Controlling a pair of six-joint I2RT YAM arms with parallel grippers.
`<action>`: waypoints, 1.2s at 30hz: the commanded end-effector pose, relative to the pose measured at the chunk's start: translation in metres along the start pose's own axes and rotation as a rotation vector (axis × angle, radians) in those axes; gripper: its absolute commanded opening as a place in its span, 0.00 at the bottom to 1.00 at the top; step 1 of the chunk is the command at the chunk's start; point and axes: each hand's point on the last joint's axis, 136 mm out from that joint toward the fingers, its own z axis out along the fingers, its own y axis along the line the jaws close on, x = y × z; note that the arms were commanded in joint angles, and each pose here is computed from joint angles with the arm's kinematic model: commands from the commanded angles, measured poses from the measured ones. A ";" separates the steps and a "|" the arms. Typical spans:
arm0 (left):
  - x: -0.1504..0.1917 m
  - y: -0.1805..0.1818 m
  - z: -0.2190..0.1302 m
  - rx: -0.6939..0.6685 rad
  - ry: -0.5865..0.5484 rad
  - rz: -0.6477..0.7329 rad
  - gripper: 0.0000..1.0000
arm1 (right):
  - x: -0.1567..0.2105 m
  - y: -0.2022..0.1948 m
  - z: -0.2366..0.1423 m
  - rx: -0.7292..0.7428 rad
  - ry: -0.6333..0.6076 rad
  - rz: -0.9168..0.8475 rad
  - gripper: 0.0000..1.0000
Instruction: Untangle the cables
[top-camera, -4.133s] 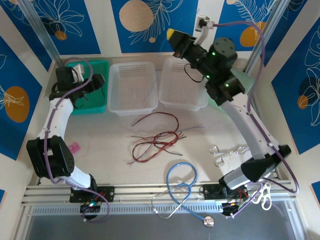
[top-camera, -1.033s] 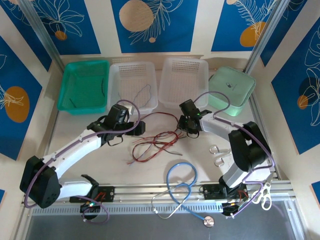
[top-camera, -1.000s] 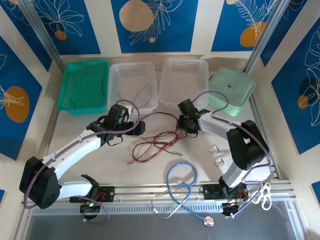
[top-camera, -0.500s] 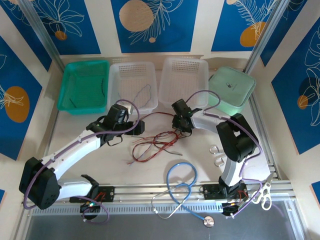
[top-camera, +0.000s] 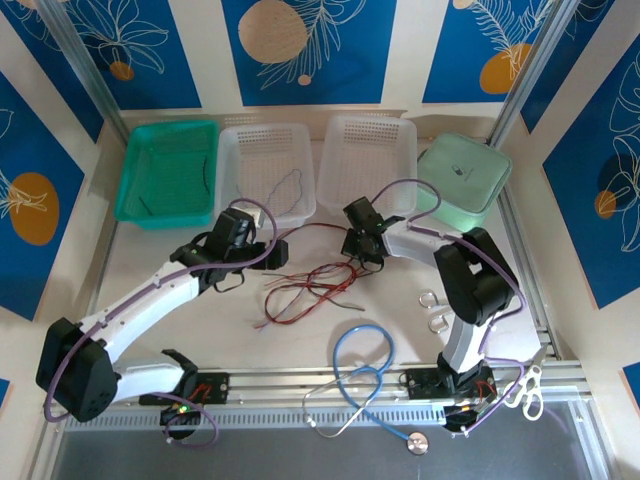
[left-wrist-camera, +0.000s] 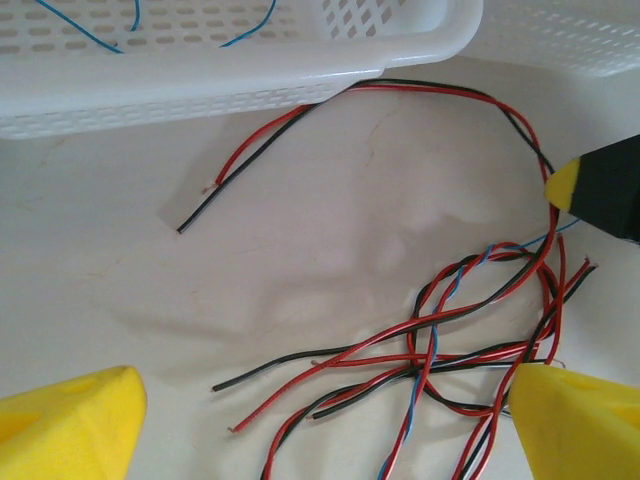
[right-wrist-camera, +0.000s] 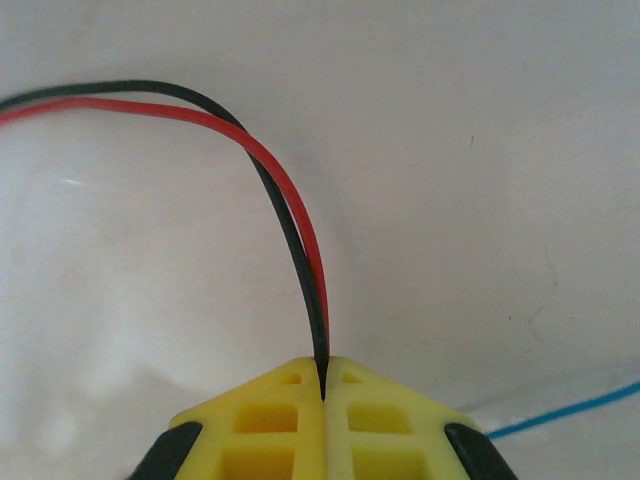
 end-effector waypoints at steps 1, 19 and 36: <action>-0.011 -0.022 -0.006 0.099 -0.027 -0.069 0.93 | -0.004 0.015 -0.033 -0.082 -0.050 -0.037 0.00; -0.073 -0.126 -0.003 0.516 -0.046 -0.348 0.97 | -0.005 0.059 -0.137 -0.433 -0.267 -0.169 0.00; -0.133 -0.201 0.033 0.705 -0.079 -0.326 0.79 | 0.001 0.078 -0.191 -0.656 -0.356 -0.212 0.00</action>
